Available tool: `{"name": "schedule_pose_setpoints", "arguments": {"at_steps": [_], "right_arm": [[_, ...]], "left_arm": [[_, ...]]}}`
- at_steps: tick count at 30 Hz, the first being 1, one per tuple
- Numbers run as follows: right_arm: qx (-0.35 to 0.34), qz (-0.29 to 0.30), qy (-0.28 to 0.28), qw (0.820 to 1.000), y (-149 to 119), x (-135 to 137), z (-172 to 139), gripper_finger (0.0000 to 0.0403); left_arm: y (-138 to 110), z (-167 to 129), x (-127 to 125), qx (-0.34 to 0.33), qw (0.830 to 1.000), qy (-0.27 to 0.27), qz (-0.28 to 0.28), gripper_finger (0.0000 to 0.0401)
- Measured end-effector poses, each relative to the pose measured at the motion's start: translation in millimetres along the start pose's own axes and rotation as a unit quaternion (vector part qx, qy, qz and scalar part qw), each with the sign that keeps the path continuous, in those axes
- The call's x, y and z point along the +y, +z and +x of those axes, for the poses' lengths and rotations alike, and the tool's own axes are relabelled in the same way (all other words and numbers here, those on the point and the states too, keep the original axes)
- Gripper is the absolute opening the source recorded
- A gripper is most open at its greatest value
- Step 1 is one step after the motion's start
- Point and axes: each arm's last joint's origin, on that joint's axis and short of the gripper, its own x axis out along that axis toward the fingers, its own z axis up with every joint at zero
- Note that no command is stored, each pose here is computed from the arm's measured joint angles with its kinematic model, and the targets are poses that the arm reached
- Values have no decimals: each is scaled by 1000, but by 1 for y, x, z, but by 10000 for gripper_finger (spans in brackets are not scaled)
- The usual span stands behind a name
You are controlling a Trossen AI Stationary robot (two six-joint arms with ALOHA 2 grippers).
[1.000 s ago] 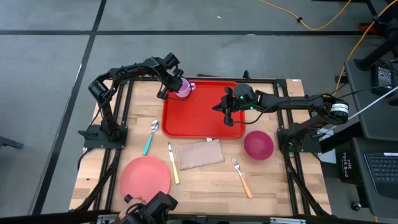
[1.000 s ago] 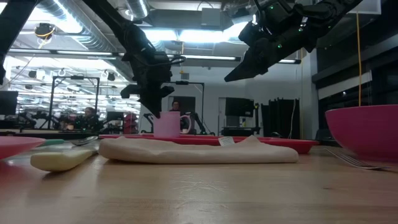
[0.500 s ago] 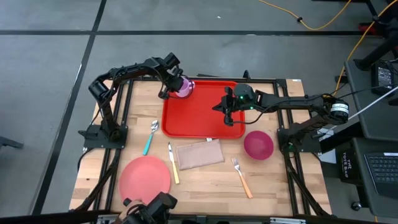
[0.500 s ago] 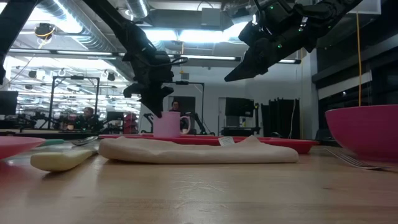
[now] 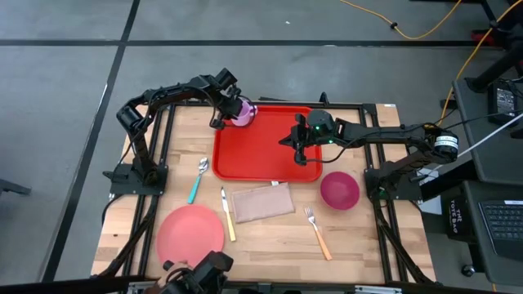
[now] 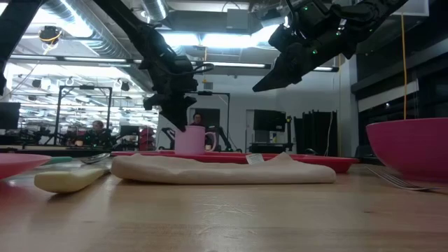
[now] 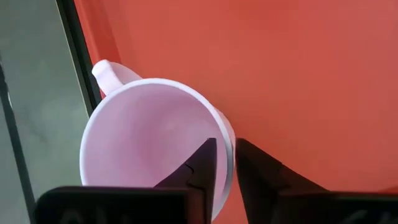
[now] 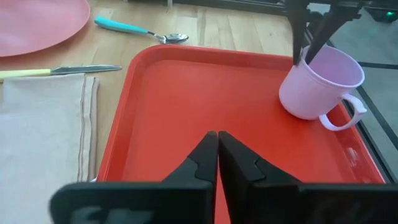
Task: Set up tray
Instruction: Put the purple mug on the red serving tray, then put the pink plate on the red serving tray to the bottom of the purple mug
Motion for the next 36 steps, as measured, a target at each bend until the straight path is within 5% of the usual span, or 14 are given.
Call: {"name": "schedule_pose_setpoints", "arguments": {"at_steps": [13, 29, 36], "right_arm": [[0, -2, 0, 1000, 0, 0, 0, 16], [1, -2, 0, 1000, 0, 0, 0, 25], [0, -62, -1, 998, 0, 0, 0, 25]], "left_arm": [[5, -10, 0, -8, 1000, 18, 7, 112], [43, -67, -22, -58, 995, 78, 21, 113], [60, -92, -37, -93, 990, 94, -46, 104]]}}
